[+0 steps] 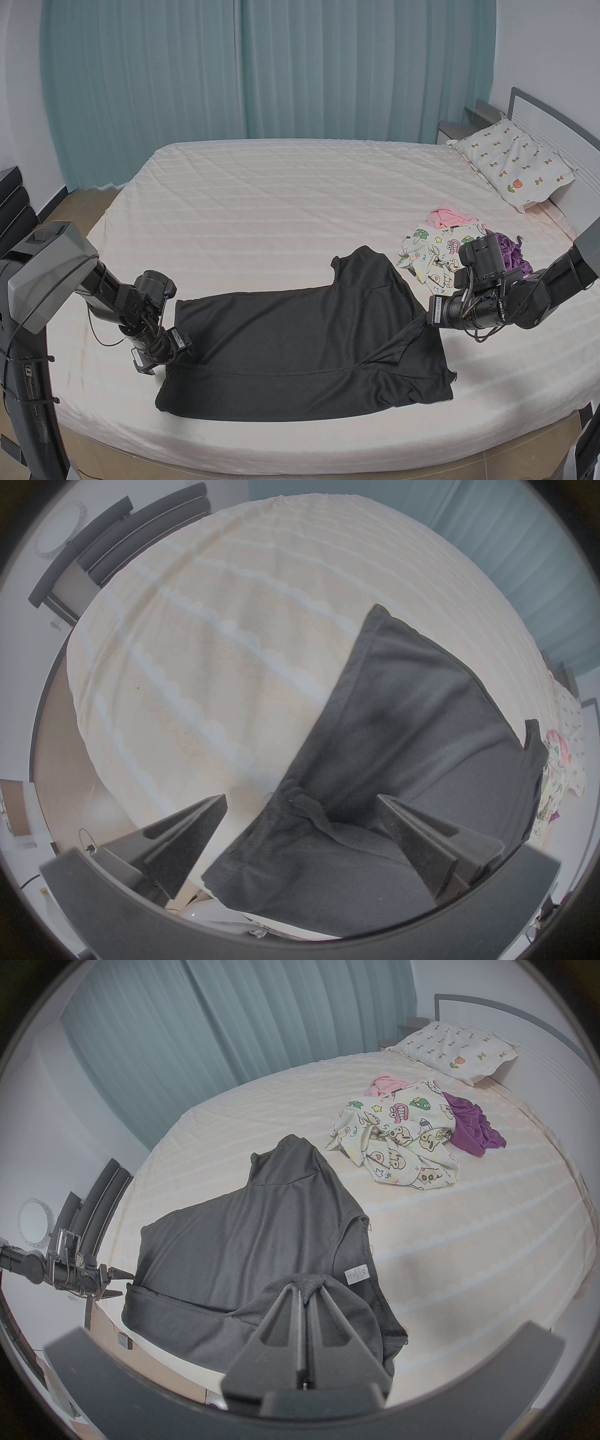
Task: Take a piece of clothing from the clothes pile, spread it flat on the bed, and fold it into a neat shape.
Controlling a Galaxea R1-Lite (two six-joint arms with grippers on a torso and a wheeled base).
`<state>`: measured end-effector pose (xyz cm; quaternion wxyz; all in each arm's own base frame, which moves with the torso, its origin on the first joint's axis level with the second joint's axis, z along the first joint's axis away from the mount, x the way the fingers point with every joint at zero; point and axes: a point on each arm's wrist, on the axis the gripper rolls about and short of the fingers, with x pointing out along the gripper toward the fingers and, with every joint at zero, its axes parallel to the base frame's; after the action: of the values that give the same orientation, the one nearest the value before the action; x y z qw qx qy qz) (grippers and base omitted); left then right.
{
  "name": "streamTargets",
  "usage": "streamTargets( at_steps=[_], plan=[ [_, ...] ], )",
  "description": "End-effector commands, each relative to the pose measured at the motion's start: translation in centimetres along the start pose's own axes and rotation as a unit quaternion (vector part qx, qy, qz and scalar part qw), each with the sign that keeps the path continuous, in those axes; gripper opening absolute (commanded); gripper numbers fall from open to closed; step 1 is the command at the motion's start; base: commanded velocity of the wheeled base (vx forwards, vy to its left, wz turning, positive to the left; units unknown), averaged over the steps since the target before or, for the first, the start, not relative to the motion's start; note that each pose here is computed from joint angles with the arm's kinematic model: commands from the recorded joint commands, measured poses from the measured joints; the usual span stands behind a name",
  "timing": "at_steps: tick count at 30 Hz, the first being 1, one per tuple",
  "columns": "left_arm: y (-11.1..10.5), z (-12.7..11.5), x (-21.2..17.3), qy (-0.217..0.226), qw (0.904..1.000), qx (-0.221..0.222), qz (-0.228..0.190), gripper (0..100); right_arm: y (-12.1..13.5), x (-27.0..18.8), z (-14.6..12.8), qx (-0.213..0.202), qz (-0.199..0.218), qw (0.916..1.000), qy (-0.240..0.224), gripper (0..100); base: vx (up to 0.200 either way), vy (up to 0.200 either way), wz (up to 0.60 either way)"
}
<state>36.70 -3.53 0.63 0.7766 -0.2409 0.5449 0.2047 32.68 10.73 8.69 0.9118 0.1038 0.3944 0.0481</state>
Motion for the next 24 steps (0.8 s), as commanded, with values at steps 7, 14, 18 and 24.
streamTargets(
  at_steps=[7, 14, 18, 24],
  plan=[
    [2.2, 0.1, -1.8, 0.009, 0.9997, -0.02, -0.005, 100, 0.4, -2.6, -1.6, -0.012, 0.023, 0.9995, 0.015, 0, 0.0, 0.0, 0.0],
    [2.9, -0.6, -2.0, 0.019, 0.9996, -0.02, -0.002, 100, 0.0, -4.6, -2.4, -0.011, 0.032, 0.999, 0.03, 0, 0.0, 0.0, 0.0],
    [3.2, -1.0, -1.9, 0.026, 0.9995, -0.019, 0.002, 100, -0.7, -5.5, -3.9, -0.013, 0.041, 0.9964, 0.073, 0, 0.0, 0.0, 0.0],
    [3.5, -1.4, -1.8, 0.034, 0.9992, -0.02, 0.006, 100, -1.7, -5.6, -6.5, -0.028, 0.03, 0.9918, 0.121, 100, 0.0, 0.0, 0.0]
  ],
)
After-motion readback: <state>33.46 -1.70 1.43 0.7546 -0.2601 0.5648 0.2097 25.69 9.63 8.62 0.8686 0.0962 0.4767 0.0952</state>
